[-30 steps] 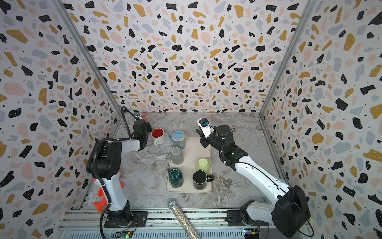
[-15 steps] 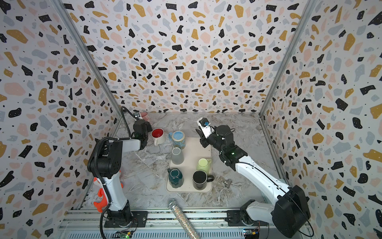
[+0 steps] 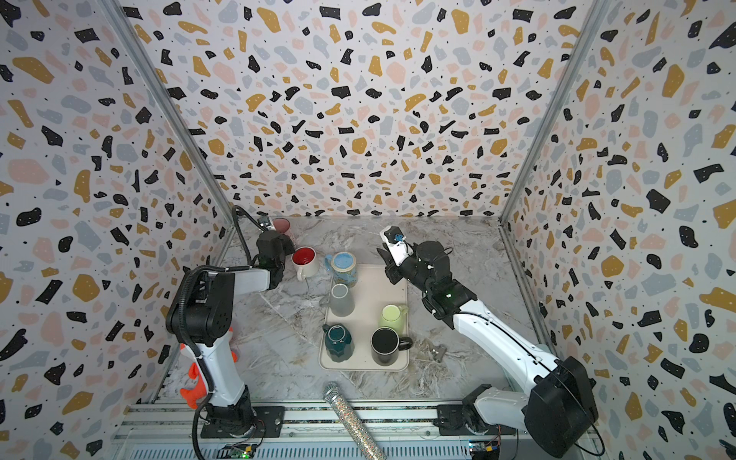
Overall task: Turn the mug right side up
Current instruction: Place the mug at the top-left of the table.
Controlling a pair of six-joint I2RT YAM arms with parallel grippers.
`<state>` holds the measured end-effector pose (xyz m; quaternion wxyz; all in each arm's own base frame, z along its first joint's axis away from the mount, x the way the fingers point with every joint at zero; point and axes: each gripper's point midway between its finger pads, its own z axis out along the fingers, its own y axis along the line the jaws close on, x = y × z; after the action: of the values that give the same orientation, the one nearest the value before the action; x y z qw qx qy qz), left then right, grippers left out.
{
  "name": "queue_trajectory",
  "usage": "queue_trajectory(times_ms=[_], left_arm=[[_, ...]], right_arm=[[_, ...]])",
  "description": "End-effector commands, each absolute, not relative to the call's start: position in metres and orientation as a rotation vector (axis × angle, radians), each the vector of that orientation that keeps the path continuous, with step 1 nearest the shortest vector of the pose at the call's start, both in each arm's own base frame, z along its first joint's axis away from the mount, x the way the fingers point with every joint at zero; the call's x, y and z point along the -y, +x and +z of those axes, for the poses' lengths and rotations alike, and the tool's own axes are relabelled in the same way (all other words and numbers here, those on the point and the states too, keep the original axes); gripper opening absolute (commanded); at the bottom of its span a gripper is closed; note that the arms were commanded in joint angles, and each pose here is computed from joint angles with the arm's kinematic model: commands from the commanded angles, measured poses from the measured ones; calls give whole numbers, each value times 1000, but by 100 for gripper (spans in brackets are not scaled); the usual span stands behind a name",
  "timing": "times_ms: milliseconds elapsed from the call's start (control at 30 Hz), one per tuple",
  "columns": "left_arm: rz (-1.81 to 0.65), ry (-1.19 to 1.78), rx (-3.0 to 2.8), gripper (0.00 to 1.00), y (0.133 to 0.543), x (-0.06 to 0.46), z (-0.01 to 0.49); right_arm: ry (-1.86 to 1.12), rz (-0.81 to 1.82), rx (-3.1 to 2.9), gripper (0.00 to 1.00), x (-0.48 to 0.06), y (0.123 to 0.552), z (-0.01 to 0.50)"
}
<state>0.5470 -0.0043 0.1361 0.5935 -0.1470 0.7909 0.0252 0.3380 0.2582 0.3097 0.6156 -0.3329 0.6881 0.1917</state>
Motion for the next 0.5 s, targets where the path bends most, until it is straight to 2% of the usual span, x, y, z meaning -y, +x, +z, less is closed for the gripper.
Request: queue_trajectory(times_ms=[0,233,467], left_arm=[[32,-350,-1782,35,546,4,161],[7,-389,-1805,42,531,2,162],[-112,-418,-1854,43,498,15,177]], right_arm=[[-733,450,-1539,22,-253,333,327],[-730,459,-1538,22,-252,331,329],[-720,484,-1539,22,-253,328,329]])
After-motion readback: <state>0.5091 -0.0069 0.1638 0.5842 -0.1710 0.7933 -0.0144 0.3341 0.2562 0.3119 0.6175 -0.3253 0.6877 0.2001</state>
